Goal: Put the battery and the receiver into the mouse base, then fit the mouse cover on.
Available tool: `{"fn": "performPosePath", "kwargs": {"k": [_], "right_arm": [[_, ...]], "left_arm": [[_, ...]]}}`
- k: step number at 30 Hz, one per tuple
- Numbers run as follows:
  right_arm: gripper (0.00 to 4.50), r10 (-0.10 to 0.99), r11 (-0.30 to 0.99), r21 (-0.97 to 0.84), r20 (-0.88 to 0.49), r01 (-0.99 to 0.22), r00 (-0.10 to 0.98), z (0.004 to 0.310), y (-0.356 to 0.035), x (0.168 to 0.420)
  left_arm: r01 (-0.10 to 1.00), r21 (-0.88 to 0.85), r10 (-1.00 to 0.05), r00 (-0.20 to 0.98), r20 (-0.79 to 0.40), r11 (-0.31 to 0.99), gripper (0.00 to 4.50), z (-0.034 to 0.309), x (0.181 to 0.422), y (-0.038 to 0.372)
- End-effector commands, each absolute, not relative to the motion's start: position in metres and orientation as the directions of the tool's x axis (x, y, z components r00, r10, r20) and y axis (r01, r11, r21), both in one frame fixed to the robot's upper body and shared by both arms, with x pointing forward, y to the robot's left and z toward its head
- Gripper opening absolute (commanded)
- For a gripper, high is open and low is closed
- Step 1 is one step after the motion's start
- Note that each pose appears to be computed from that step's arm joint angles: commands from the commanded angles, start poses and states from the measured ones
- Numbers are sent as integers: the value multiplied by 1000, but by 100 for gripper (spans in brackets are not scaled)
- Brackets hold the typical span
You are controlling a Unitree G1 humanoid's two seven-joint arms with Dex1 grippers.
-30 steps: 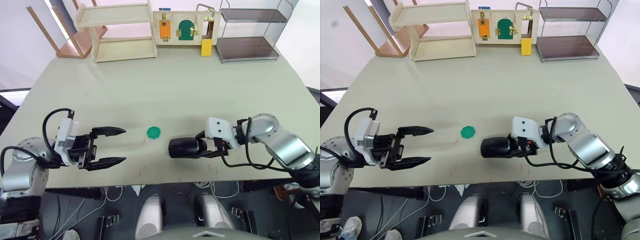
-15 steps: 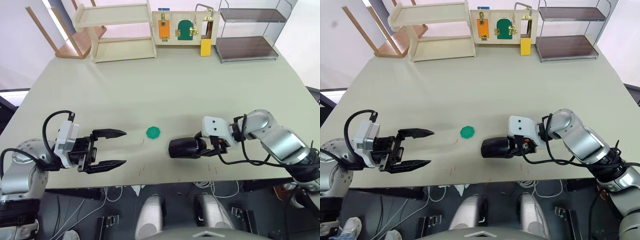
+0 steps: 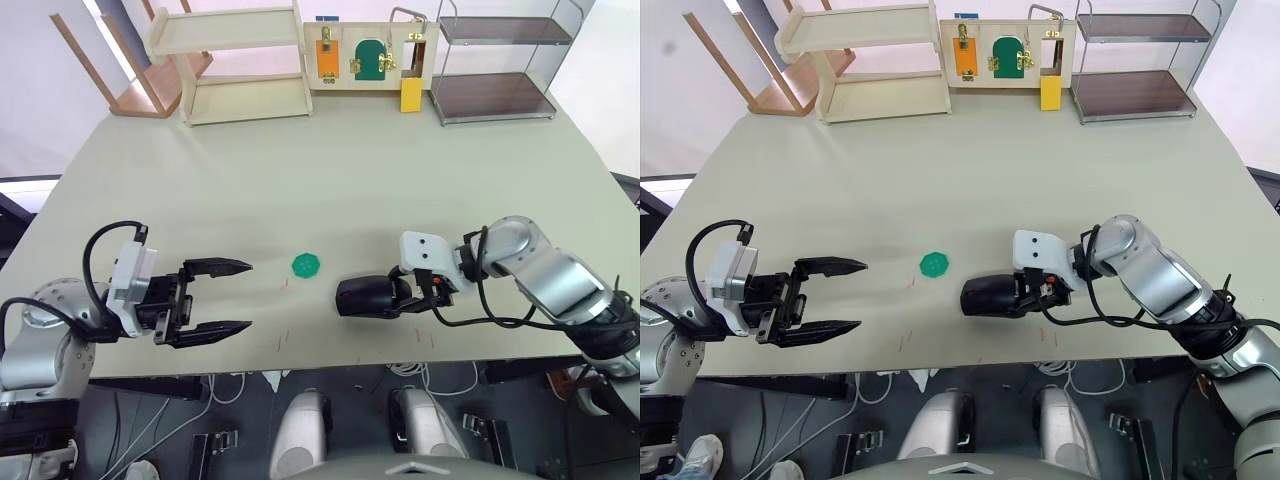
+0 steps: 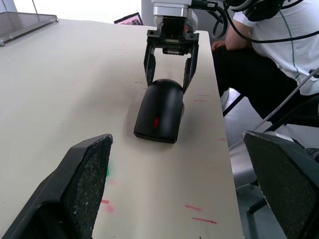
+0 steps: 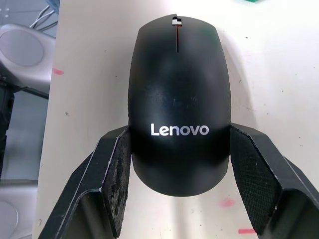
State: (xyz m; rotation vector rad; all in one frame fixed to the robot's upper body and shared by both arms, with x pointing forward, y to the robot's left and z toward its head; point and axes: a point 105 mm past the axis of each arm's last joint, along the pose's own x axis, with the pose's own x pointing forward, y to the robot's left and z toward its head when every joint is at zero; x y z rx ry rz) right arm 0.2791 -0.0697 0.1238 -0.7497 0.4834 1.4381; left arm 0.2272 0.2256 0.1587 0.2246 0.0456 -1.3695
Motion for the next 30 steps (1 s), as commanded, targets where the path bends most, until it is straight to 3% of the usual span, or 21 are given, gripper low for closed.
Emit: {"fn": "performPosePath", "kwargs": {"k": [1,28,30], "right_arm": [[241,696,-33,-176,-711,-984,104,126,-70,280],[241,703,13,-174,-699,-985,133,115,-74,276],[321,706,9,-175,-696,-984,131,116,-73,275]], "left_arm": [[973,179,-971,173,-163,144,450,169,222,226],[973,189,-972,163,-169,130,450,169,224,227],[973,189,-971,166,-169,133,450,169,224,227]]}}
